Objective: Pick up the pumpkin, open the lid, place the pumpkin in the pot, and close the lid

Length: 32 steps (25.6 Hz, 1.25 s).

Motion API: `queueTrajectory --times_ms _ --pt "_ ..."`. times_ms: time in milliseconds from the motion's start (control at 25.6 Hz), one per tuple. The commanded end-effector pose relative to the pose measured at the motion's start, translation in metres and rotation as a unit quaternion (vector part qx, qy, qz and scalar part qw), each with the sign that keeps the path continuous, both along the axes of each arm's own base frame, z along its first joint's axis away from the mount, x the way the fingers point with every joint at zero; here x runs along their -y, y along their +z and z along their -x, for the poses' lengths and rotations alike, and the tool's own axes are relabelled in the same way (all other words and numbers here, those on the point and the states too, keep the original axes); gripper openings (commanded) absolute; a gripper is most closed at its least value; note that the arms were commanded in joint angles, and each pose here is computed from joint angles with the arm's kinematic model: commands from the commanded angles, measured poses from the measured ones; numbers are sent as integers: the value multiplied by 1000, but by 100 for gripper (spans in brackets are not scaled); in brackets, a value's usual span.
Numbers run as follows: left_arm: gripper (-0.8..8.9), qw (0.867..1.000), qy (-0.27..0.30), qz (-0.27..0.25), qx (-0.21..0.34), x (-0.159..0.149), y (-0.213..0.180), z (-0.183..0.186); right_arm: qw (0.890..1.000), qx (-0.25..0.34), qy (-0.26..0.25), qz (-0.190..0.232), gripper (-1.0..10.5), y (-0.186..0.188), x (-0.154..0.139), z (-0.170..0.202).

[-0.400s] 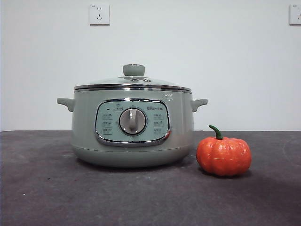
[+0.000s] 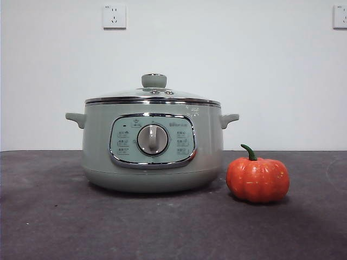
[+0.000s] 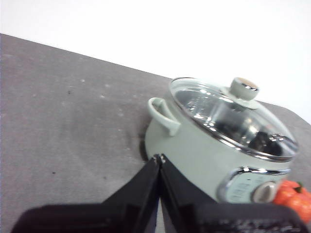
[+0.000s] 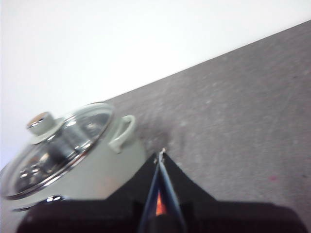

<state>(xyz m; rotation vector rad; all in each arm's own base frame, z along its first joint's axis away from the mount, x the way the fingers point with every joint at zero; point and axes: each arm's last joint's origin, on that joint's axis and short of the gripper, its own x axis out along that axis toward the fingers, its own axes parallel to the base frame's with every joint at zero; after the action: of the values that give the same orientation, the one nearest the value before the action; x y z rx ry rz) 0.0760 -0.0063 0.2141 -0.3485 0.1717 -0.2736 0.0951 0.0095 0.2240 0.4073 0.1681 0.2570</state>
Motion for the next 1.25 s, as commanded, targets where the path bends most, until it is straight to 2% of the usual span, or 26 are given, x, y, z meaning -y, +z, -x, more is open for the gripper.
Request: queueTrajectory --times_ms 39,195,352,469,703,898,1055,1094,1133,1172,1211,1250 --pt "-8 1000 -23 1 -9 1 13 1 999 -19 31 19 -12 21 -2 -5" --pt "-8 997 -72 -21 -27 3 31 0 992 -65 85 64 -12 47 -4 -13" --pt "-8 989 -131 -48 -54 6 49 -6 978 -110 145 97 -12 72 -7 -22" --pt "-8 981 -169 -64 -71 7 61 -11 967 -139 178 119 -12 89 -9 -26" --pt "-8 963 -235 -86 -97 9 84 -20 937 -193 238 168 -12 113 -15 -30" --pt "-8 951 -265 -101 -126 10 99 -21 914 -225 283 185 -11 120 -22 -26" --pt "1 950 -267 -103 -126 10 100 -22 909 -225 294 189 7 119 -25 -25" --pt "30 950 -267 -103 -125 10 100 -22 910 -224 294 189 12 119 -26 -26" --pt "209 950 -267 -102 -125 10 100 -22 910 -224 293 188 95 119 -26 -26" --pt "447 950 -266 -101 -125 10 100 -22 911 -226 292 186 236 119 -26 -26" --pt "698 951 -266 -102 -122 10 101 -22 911 -228 291 183 457 119 -26 -26" --pt "766 951 -266 -102 -121 10 101 -23 912 -229 289 181 614 119 -26 -26"
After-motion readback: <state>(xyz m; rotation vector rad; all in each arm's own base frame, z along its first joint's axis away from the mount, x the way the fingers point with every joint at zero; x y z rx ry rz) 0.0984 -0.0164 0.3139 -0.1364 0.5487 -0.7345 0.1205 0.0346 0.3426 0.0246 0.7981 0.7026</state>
